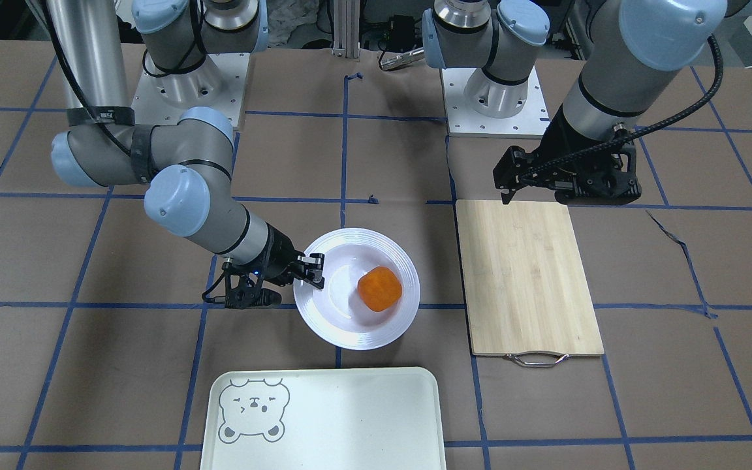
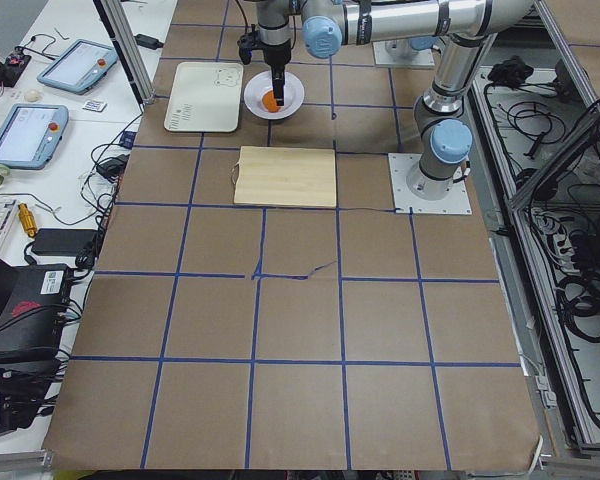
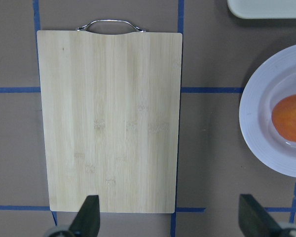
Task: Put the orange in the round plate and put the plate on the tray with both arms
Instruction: 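Slide the plate with the right gripper onto the cream bear tray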
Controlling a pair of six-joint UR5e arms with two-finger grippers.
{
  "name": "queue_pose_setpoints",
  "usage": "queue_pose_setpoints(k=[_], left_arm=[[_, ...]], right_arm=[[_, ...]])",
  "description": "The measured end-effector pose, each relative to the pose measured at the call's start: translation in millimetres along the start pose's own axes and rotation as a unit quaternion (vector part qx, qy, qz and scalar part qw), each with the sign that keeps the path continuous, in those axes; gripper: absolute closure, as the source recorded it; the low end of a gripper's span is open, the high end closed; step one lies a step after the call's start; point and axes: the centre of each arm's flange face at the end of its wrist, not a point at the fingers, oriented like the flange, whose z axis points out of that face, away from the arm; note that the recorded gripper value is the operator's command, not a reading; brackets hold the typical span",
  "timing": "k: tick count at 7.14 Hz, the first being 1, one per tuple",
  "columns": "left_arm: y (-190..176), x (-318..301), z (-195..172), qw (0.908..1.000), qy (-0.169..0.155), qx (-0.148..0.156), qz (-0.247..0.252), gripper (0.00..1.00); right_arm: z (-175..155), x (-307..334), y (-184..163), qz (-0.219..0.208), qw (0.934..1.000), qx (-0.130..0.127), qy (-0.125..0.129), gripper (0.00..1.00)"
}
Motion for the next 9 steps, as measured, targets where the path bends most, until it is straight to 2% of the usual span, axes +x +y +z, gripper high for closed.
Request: queue_pose_setpoints(k=[2, 3, 5, 6, 7, 8, 9], left_arm=[[0.1, -0.2, -0.1, 1.0000, 0.000, 0.000, 0.000, 0.00], [0.3, -0.3, -0.2, 1.0000, 0.000, 0.000, 0.000, 0.00], [0.3, -0.4, 0.1, 1.0000, -0.001, -0.001, 0.000, 0.00], [0.2, -0.4, 0.1, 1.0000, -0.001, -0.001, 0.001, 0.00], [0.3, -0.4, 0.2, 1.0000, -0.001, -0.001, 0.001, 0.00], [0.4, -0.4, 0.8, 1.0000, -0.001, -0.001, 0.001, 0.00], [0.5, -0.4, 1.4, 1.0000, -0.001, -0.002, 0.001, 0.00]], right_arm=[[-39.1, -12.5, -44.4, 0.010, 0.9997, 0.020, -0.011, 1.00], [-42.6, -15.9, -76.5, 0.015, 0.9993, 0.030, -0.013, 1.00], [-25.6, -17.1, -154.5, 0.016, 0.9985, 0.051, -0.014, 1.00], [-12.5, -14.6, -183.7, 0.020, 0.9981, 0.057, -0.015, 0.96], [-3.0, -11.6, -199.7, 0.021, 0.9979, 0.060, -0.015, 0.72], [1.8, -8.4, -206.2, 0.023, 0.9978, 0.062, -0.008, 0.31], [4.0, -5.2, -208.7, 0.030, 0.9974, 0.065, 0.003, 0.15]])
